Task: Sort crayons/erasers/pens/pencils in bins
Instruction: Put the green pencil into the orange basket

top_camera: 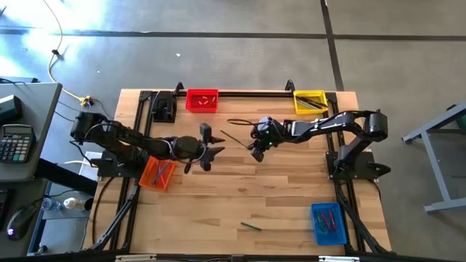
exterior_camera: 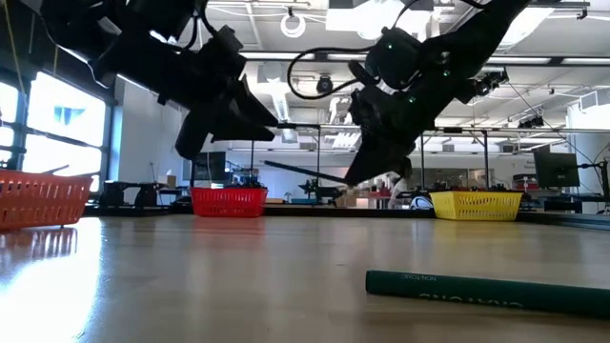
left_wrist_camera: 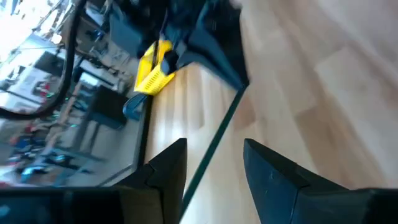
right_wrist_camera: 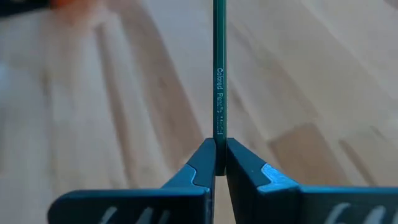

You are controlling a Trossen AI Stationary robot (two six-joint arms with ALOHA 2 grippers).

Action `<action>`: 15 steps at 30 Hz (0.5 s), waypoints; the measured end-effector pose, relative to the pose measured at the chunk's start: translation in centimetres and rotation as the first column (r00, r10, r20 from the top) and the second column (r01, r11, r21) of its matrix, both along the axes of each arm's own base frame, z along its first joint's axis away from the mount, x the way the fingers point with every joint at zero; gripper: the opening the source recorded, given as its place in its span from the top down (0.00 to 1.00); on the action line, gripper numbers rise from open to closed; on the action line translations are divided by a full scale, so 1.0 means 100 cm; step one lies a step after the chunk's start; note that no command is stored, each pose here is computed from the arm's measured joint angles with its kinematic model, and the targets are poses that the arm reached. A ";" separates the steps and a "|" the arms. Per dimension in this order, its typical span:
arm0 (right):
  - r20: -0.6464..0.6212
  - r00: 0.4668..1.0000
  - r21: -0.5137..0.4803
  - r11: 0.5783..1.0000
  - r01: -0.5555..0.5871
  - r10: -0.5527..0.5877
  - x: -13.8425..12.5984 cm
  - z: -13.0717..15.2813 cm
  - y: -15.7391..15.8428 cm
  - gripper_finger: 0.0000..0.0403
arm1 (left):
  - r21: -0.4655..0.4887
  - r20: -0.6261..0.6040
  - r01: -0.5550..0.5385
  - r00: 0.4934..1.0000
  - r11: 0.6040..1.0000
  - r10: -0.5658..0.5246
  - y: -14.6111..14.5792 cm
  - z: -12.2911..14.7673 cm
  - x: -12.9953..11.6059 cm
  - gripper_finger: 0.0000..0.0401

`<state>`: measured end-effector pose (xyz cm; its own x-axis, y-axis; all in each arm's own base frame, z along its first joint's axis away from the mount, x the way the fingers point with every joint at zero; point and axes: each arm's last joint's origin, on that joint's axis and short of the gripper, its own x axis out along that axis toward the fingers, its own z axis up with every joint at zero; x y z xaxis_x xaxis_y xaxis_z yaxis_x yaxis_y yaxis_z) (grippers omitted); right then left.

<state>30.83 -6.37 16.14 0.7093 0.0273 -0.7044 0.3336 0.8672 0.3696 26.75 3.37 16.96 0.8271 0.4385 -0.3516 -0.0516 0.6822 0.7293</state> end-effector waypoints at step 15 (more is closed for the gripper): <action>0.128 0.985 0.119 0.985 -0.128 0.113 0.009 0.009 0.015 0.97 | 0.225 -0.160 0.013 0.987 0.974 0.024 -0.011 -0.012 0.013 0.68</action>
